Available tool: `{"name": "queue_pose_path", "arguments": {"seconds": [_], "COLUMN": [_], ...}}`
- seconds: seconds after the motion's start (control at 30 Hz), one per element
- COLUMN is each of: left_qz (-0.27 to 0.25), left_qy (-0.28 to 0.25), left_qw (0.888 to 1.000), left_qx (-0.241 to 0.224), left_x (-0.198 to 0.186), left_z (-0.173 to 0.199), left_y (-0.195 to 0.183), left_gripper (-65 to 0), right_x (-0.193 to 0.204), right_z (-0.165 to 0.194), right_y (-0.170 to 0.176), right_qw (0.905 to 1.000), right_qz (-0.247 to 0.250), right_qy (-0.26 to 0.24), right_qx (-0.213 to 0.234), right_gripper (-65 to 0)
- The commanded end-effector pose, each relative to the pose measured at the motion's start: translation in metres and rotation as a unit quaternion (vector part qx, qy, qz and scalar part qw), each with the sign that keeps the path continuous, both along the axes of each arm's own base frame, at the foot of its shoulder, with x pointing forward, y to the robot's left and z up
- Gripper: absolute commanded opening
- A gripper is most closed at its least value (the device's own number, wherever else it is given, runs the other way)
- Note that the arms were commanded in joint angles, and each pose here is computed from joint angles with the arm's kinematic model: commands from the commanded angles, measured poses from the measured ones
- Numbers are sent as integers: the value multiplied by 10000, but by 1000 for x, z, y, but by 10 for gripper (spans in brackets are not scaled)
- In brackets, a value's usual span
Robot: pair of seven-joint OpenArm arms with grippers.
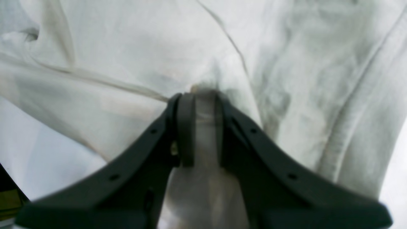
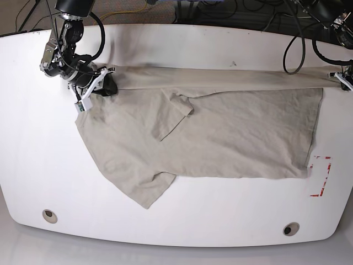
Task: Layout the t-shirt on the table in an organized manner, then fold the t-shirt properly
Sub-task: 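Pull the left gripper's corner outward, stretching the edge away from the right gripper, then slide the left gripper along the edge, tugging the fabric taut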
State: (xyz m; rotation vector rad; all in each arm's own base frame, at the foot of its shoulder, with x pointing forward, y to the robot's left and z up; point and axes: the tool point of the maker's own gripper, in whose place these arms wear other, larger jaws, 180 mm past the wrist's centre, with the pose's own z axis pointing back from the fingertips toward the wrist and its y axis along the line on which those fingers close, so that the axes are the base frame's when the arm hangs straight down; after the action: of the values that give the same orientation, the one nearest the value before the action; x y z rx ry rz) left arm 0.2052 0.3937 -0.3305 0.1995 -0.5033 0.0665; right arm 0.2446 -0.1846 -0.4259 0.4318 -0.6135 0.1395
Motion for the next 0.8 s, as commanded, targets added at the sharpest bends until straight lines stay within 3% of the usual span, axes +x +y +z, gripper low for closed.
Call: {"name": "queue_pose_path", "arguments": {"seconds": [0.0, 0.77], "left_qz": [-113, -628], "left_qy": [-181, -605], "left_qw": [9996, 9960], "left_qx": [199, 203], "left_x": [10, 65], "left_z": [15, 35], "left_y": [4, -21], "left_gripper": [-650, -650], "right_x": [-4, -6], "right_z": [-4, -5], "right_y": [-9, -10], "right_qw": [9995, 9995], "right_qz": [26, 12], "right_qy": [185, 206], "right_qx": [-243, -245], "right_gripper": [-545, -545]}}
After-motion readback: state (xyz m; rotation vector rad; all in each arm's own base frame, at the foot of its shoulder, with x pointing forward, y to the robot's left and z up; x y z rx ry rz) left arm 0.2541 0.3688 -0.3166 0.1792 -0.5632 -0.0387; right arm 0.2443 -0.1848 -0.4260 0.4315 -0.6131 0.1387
